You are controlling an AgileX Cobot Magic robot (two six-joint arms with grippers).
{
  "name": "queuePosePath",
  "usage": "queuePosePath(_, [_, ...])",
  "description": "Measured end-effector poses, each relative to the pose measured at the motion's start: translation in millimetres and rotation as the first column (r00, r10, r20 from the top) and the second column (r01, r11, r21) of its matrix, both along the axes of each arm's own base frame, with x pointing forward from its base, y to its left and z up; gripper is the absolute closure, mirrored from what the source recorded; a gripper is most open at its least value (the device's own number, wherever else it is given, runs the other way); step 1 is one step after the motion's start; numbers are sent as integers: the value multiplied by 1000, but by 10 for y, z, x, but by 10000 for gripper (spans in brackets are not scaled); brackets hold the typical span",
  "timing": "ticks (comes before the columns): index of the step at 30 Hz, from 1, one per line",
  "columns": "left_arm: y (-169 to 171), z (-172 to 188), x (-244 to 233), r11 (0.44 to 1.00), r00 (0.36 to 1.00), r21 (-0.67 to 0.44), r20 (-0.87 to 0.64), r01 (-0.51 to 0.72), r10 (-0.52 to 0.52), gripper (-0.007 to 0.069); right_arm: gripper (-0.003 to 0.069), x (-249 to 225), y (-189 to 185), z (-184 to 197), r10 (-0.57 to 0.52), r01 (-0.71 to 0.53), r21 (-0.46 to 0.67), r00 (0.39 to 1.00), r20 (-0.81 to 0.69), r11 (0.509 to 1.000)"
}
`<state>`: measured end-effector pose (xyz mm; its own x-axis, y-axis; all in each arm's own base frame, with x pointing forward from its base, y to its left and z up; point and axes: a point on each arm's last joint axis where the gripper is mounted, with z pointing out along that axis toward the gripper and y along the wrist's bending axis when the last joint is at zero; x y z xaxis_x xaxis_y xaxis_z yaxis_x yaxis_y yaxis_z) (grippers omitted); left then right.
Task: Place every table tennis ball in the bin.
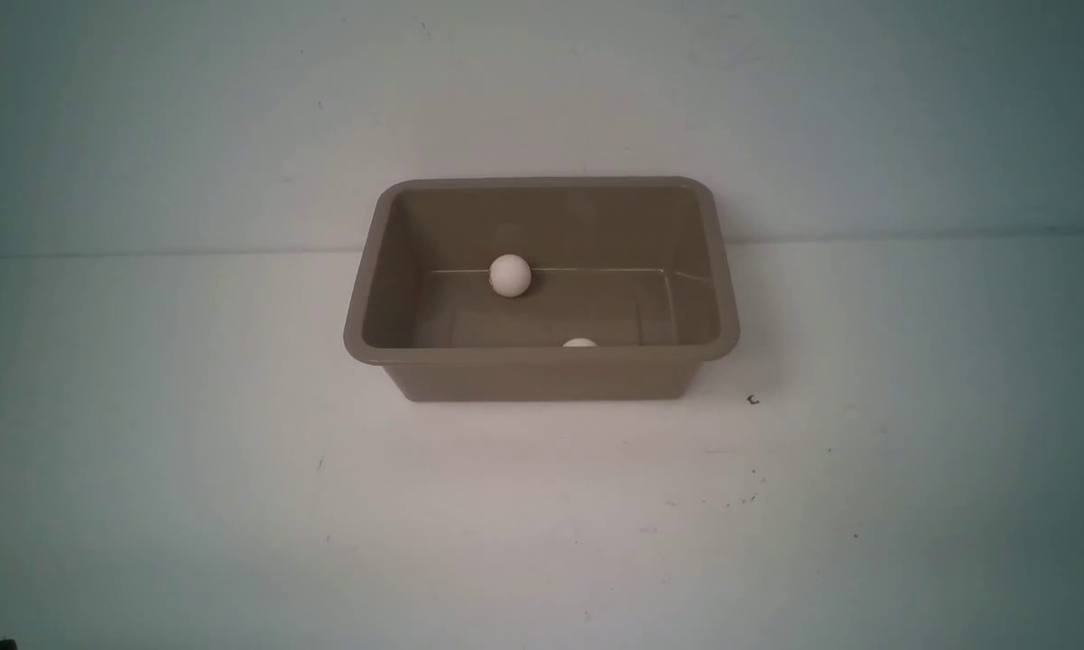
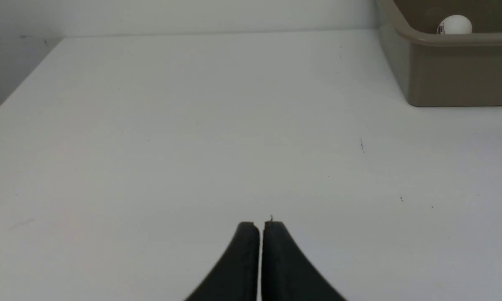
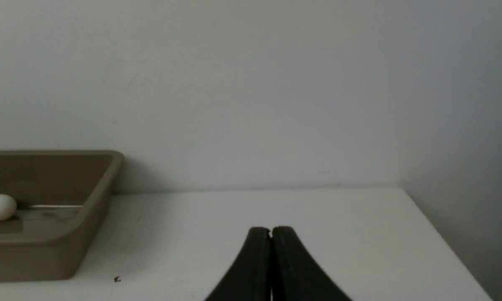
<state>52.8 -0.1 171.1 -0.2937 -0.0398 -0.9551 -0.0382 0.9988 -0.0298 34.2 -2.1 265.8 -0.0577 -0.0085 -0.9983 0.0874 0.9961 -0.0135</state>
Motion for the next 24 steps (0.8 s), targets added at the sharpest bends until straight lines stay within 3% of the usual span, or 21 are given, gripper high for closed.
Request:
queuePosePath(9, [0, 0, 0, 1000, 1000, 0, 0, 0, 0, 629, 676, 204, -14, -799, 4, 3, 70, 994, -108, 998])
queuePosePath(24, [0, -1, 0, 1000, 1000, 0, -1, 0, 0, 629, 676, 203, -9, -856, 10, 1, 78, 990, -143, 997])
